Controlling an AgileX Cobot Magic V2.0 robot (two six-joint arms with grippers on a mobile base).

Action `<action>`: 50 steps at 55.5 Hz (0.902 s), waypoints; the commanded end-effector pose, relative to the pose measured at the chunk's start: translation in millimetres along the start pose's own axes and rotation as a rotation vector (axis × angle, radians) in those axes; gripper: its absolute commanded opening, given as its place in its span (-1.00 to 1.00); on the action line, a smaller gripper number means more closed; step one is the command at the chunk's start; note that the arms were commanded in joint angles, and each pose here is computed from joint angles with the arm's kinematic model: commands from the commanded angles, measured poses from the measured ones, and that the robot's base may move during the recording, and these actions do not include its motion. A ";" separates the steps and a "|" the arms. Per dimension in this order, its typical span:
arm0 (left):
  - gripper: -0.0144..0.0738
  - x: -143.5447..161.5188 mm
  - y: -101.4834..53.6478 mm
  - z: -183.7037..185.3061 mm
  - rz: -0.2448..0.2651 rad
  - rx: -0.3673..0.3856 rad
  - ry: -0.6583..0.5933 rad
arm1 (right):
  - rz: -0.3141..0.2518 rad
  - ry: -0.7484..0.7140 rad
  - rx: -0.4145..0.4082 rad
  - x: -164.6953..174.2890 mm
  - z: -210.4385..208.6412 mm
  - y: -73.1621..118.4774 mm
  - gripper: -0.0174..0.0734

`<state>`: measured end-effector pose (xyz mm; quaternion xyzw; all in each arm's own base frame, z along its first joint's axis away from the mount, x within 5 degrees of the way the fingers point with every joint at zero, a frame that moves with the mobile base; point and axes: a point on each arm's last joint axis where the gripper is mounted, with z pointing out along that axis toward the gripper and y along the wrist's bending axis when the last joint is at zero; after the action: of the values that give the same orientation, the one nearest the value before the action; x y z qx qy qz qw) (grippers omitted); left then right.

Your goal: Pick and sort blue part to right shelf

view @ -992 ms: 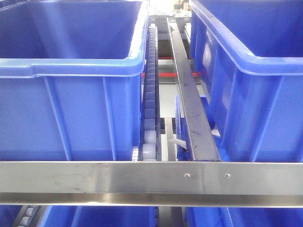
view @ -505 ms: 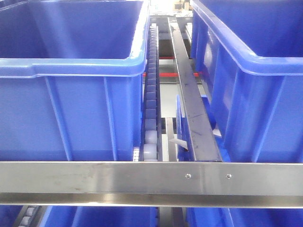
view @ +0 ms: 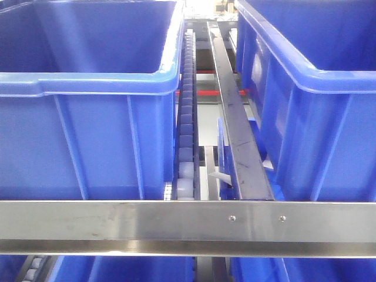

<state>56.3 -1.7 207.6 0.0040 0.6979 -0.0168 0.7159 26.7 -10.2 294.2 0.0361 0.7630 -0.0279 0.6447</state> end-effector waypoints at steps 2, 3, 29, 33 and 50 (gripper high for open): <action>-0.39 3.6 0.3 -1.1 -0.011 -0.001 -0.071 | -0.018 -0.089 -0.011 -15.0 -0.4 1.3 -0.51; -0.39 3.6 0.3 -1.1 -0.011 -0.001 -0.071 | -0.018 -0.089 -0.011 -15.0 -0.4 1.3 -0.51; -0.39 3.6 0.3 -1.1 -0.011 -0.001 -0.071 | 0.011 -0.105 -0.049 1.3 14.0 6.1 -0.51; -0.39 3.6 0.3 -1.1 -0.011 -0.001 -0.071 | 0.022 -0.135 -0.073 13.9 23.4 9.0 -0.51; -0.39 3.6 0.3 -1.1 -0.011 -0.001 -0.071 | 0.077 -0.220 -0.135 76.4 48.4 15.4 -0.51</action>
<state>56.3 -1.7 207.4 0.0041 0.6985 -0.0168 0.7154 62.0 1.0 203.2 0.0263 0.7372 0.0386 0.6741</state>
